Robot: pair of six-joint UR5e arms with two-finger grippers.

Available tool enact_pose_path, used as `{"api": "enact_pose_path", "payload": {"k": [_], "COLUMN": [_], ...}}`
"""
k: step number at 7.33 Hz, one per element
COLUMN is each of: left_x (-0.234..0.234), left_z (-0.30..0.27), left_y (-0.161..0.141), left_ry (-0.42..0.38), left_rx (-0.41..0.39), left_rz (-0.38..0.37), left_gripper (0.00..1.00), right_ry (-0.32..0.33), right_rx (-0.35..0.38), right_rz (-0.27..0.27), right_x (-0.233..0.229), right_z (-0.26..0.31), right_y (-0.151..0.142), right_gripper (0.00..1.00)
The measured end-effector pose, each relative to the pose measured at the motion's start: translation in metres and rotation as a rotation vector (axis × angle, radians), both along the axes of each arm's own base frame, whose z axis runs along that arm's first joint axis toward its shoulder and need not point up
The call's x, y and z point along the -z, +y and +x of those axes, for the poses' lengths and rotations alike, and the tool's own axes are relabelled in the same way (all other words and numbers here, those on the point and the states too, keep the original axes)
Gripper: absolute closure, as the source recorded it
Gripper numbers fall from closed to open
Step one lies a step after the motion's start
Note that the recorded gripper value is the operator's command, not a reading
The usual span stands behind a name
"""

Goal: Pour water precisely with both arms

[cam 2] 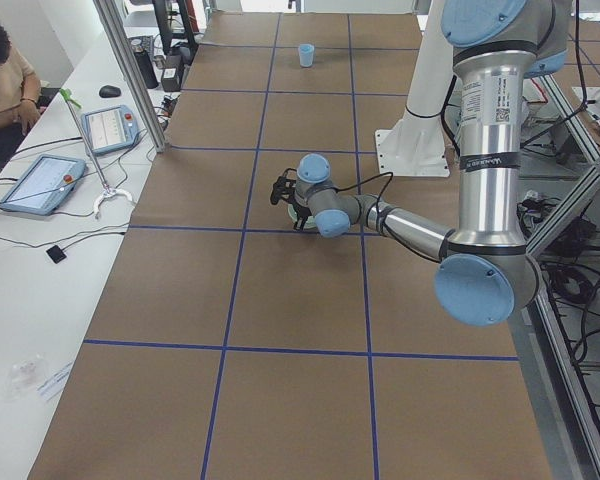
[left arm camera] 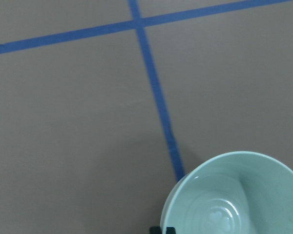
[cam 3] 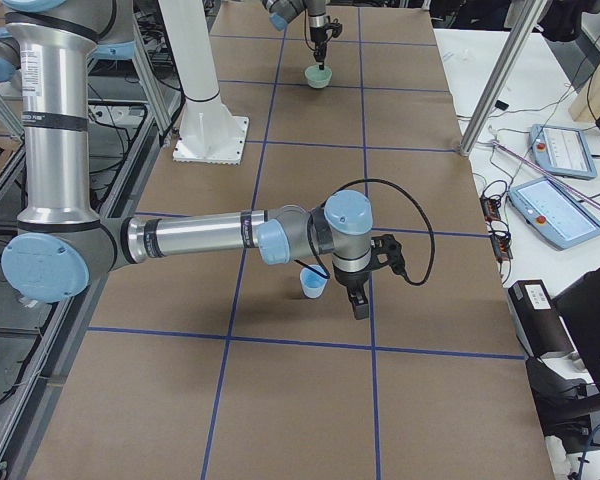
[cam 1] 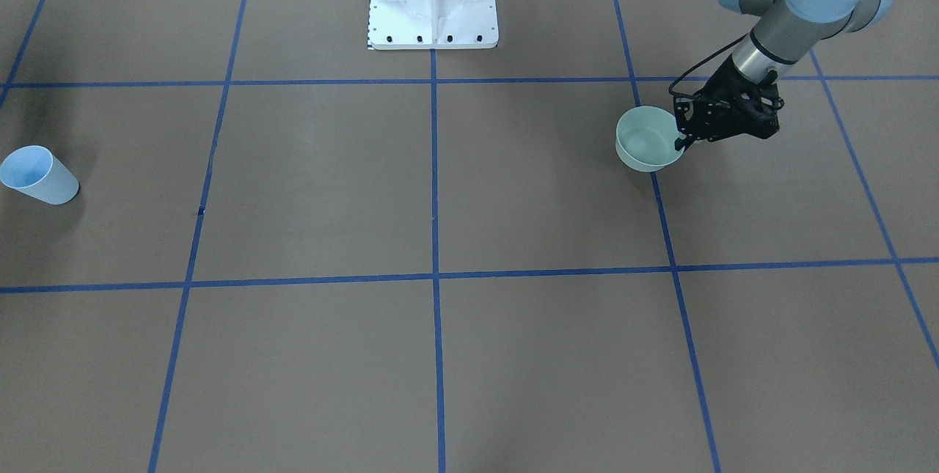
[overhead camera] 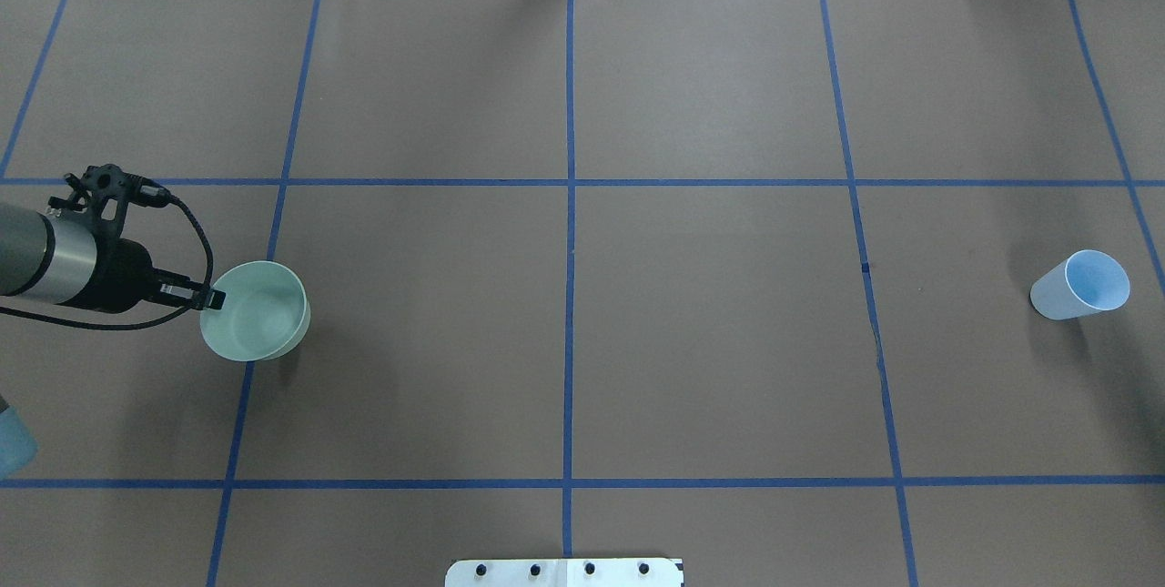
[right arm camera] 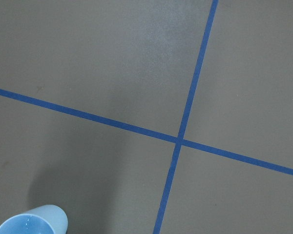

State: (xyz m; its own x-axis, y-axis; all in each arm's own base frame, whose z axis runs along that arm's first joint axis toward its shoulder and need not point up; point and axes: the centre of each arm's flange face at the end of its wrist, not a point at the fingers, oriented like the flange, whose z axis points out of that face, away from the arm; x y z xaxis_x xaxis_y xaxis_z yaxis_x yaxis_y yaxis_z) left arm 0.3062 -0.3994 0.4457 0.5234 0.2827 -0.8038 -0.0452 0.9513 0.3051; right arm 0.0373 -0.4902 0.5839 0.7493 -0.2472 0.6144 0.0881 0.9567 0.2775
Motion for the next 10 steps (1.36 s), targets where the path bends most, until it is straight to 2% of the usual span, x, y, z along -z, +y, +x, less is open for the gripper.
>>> {"api": "enact_pose_path", "payload": {"k": [3,6,8,10], "left_x": [0.111,0.204,0.241,0.244], "left_z": [0.058,0.177,0.247,0.267], "left_y": [-0.042,-0.071,-0.075,-0.075], "left_ry": [0.027,0.027,0.014,-0.003], "left_rx": [0.026,0.051,0.056,0.049], "left_rz": [-0.073,-0.11,-0.119,-0.125], "left_gripper": [1.0,1.0,1.0,1.0], "right_ry": [-0.001,-0.001,-0.001,-0.001], "right_rx": [0.0,0.0,0.0,0.0], "right_rz": [-0.007,-0.013,-0.015,-0.015], "right_x": [-0.003,-0.006,-0.007,-0.008], "right_z": [0.0,0.0,0.0,0.0], "right_y": [0.001,0.001,0.001,0.001], "right_gripper": [0.0,0.0,0.0,0.0]}}
